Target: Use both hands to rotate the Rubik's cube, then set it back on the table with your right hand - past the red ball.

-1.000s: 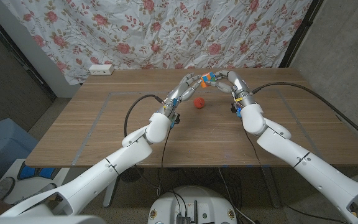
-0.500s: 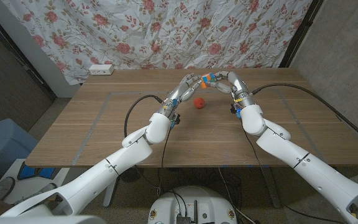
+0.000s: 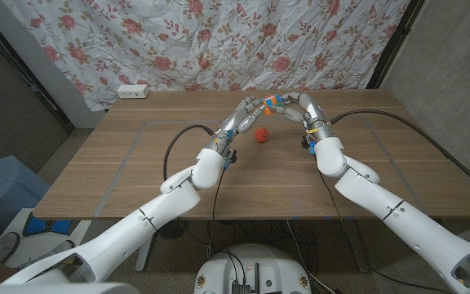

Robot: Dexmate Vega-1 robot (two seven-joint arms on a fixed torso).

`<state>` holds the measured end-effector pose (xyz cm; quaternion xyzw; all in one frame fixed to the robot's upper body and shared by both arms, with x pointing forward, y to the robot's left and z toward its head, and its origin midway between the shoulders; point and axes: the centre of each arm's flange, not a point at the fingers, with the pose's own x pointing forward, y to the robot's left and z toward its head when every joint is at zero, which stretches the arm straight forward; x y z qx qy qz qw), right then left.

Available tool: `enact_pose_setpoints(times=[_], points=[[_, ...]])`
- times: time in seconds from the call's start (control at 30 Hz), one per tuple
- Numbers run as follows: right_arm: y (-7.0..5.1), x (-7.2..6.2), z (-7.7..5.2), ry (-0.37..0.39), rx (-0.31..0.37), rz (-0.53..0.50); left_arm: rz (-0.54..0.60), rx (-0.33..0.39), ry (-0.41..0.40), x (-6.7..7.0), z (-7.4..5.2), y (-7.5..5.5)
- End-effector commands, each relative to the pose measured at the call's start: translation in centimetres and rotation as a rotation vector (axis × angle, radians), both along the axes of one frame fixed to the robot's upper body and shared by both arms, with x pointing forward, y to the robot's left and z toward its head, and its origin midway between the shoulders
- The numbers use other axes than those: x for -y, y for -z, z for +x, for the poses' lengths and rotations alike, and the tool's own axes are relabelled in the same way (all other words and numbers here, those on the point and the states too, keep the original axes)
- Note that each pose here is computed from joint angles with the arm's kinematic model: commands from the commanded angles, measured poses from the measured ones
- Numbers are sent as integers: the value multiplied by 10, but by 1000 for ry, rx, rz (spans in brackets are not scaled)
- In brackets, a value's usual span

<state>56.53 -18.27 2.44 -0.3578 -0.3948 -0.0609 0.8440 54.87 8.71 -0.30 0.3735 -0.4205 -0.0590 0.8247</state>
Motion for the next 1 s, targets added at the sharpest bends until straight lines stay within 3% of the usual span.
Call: enact_pose_setpoints(times=[0.03,1.0], points=[[-1,-2,4,-4,7,19,3,-2,8,2,1,-1],[3,-1,1,-8,16,85,5,4,20,6,-1,0]])
